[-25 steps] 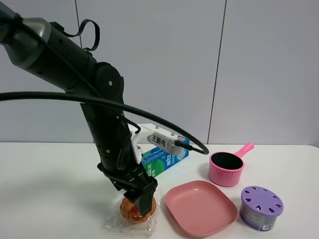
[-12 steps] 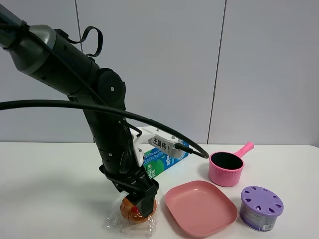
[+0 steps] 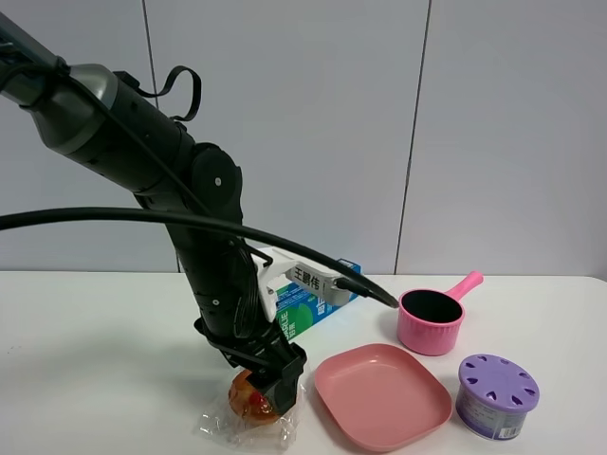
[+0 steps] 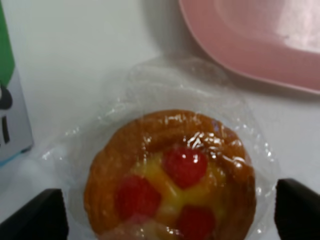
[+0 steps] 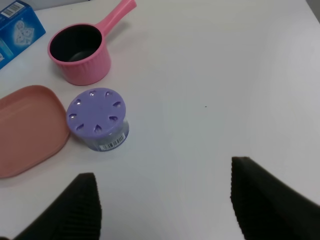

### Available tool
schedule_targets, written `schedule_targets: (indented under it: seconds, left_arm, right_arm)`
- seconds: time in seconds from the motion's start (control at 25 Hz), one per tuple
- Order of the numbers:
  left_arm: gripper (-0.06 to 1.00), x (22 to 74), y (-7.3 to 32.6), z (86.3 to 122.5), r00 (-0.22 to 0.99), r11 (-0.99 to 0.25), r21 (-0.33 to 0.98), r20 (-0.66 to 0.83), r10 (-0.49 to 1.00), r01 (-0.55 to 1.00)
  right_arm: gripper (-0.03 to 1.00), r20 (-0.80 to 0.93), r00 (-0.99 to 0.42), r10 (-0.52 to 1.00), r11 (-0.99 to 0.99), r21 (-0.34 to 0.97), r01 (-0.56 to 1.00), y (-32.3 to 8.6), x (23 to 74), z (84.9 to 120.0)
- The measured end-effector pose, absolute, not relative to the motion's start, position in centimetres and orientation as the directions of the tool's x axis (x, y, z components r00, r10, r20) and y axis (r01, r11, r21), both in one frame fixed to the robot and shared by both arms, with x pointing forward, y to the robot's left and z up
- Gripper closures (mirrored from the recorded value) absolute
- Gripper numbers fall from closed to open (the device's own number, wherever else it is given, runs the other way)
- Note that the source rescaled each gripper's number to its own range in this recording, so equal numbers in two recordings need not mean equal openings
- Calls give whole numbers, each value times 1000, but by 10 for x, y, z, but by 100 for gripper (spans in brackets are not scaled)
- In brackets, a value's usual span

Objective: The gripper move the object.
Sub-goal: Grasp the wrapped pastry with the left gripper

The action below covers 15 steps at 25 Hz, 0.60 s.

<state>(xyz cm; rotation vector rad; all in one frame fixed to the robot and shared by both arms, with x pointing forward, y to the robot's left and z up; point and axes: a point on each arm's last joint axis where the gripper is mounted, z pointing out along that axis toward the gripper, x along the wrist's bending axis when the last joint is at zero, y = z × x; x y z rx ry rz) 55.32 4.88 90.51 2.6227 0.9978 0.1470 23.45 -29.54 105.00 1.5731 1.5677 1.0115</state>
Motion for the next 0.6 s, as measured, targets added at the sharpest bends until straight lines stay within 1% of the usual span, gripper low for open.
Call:
schedule_targets:
  seconds: [0.16, 0.36, 0.6]
  left_arm:
    - [30, 554, 48, 904, 748, -697, 347, -20, 664, 628]
    - [30, 555, 48, 894, 746, -699, 326, -27, 666, 636]
    - [30, 555, 47, 894, 744, -695, 333, -27, 668, 637]
  right_arm:
    - [-3, 57, -31, 998, -36, 886, 463, -295, 235, 1050]
    - [-3, 57, -31, 998, -36, 886, 463, -295, 235, 1050]
    - [-3, 57, -31, 998, -36, 886, 463, -295, 235, 1050]
